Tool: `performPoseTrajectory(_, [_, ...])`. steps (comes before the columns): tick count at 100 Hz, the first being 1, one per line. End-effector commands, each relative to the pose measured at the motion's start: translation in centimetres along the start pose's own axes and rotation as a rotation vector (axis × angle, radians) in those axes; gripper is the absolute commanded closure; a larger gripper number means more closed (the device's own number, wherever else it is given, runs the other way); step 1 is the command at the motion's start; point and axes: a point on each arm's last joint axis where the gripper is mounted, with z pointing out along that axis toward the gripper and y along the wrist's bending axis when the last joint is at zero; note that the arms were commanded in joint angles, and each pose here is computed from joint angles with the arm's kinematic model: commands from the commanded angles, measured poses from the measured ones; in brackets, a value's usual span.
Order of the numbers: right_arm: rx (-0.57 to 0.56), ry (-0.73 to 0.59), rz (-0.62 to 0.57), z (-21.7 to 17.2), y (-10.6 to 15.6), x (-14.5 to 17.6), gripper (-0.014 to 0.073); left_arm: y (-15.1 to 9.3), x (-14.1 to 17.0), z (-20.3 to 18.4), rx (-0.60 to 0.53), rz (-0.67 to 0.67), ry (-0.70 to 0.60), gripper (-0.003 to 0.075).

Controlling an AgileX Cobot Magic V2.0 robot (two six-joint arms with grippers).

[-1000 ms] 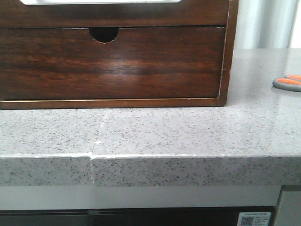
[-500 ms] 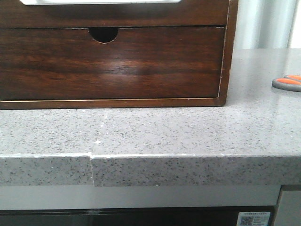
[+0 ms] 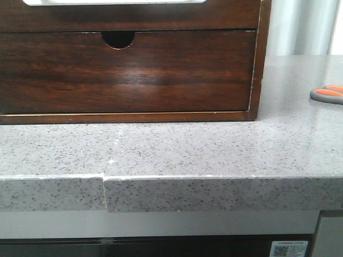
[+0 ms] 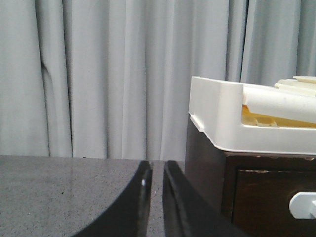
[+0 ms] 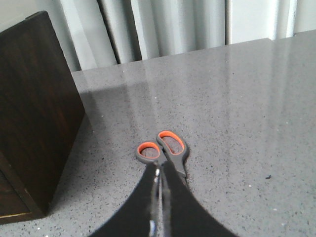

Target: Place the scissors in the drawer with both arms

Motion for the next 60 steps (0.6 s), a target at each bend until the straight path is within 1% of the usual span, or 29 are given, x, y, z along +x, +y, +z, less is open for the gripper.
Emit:
performPoseTrajectory(1, [-0.008,-0.073,-0.004,-0.1,0.2,-1.6,0.0656,0.0,-1.5,0.5,0.003,-0.005,-0.075,0.0503])
performPoseTrajectory(4, [-0.007,-0.069,-0.004,-0.1,0.2,-1.5,0.0656,0.0,-1.5,0.6,0.003,-0.005,-0.071,0.0455])
performPoseTrajectory(9, [-0.007,-0.067,-0.004,-0.1,0.2,-1.5,0.0656,0.0,-1.5,0.8,0.002,-0.018,-0.075,0.0421])
performPoseTrajectory(18, [-0.005,-0.062,-0.004,-0.1,0.2,-1.4,0.0656,-0.1,-1.3,1.0,0.009,-0.037,-0.069,0.0425])
performPoseTrajectory(29, [0.008,-0.007,-0.004,-0.1,0.0,-0.9,0.0656,-0.7,-1.1,1.3,0.070,-0.010,-0.051,0.0428])
performPoseTrajectory(38, [0.020,0.045,-0.004,-0.1,-0.1,-0.5,0.0656,-1.5,-0.9,1.7,0.148,0.071,-0.038,0.0428])
performPoseTrajectory(60, [0.031,0.104,-0.005,0.2,-0.3,0.8,0.0656,-4.4,-0.4,3.0,0.398,0.363,-0.028,0.0428])
